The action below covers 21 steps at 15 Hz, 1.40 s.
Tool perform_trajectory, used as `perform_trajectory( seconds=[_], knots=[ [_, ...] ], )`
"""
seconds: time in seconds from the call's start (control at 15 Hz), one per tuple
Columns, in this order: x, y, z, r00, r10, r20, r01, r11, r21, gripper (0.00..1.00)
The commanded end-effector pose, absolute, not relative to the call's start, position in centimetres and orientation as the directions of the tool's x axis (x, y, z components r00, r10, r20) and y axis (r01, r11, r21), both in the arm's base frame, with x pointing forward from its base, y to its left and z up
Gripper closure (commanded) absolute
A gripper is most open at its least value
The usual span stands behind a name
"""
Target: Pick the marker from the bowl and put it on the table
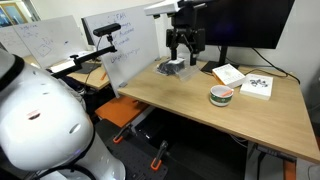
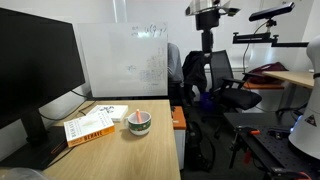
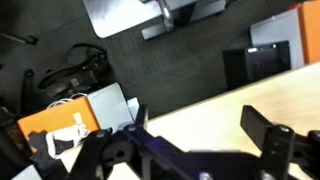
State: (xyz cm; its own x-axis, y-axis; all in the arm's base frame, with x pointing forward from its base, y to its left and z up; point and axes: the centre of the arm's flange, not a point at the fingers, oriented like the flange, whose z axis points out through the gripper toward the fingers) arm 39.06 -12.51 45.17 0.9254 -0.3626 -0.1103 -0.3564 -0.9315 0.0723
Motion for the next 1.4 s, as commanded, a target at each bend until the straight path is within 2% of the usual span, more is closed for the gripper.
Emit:
perform_trajectory(
  seconds=[0.0, 0.27, 0.47, 0.67, 1.0, 1.13, 1.33],
  knots=[
    [46.3, -14.4, 43.1, 0.853, -0.52, -0.036, -0.521, -0.854, -0.003, 0.0],
    [54.8, -16.7, 38.4, 0.721, -0.691, 0.046, -0.689, -0.723, -0.052, 0.0],
    [60.0, -18.6, 33.6, 0.606, -0.795, 0.035, -0.795, -0.606, -0.026, 0.0],
    [63.3, -20.2, 29.0, 0.514, -0.857, -0.014, -0.857, -0.515, 0.022, 0.0],
    [66.1, -21.1, 23.5, 0.501, -0.861, -0.084, -0.862, -0.505, 0.045, 0.01],
    [66.3, -21.6, 21.7, 0.486, -0.866, -0.12, -0.866, -0.496, 0.068, 0.04],
    [66.3, -22.6, 19.6, 0.47, -0.87, -0.151, -0.868, -0.486, 0.1, 0.25]
  ],
)
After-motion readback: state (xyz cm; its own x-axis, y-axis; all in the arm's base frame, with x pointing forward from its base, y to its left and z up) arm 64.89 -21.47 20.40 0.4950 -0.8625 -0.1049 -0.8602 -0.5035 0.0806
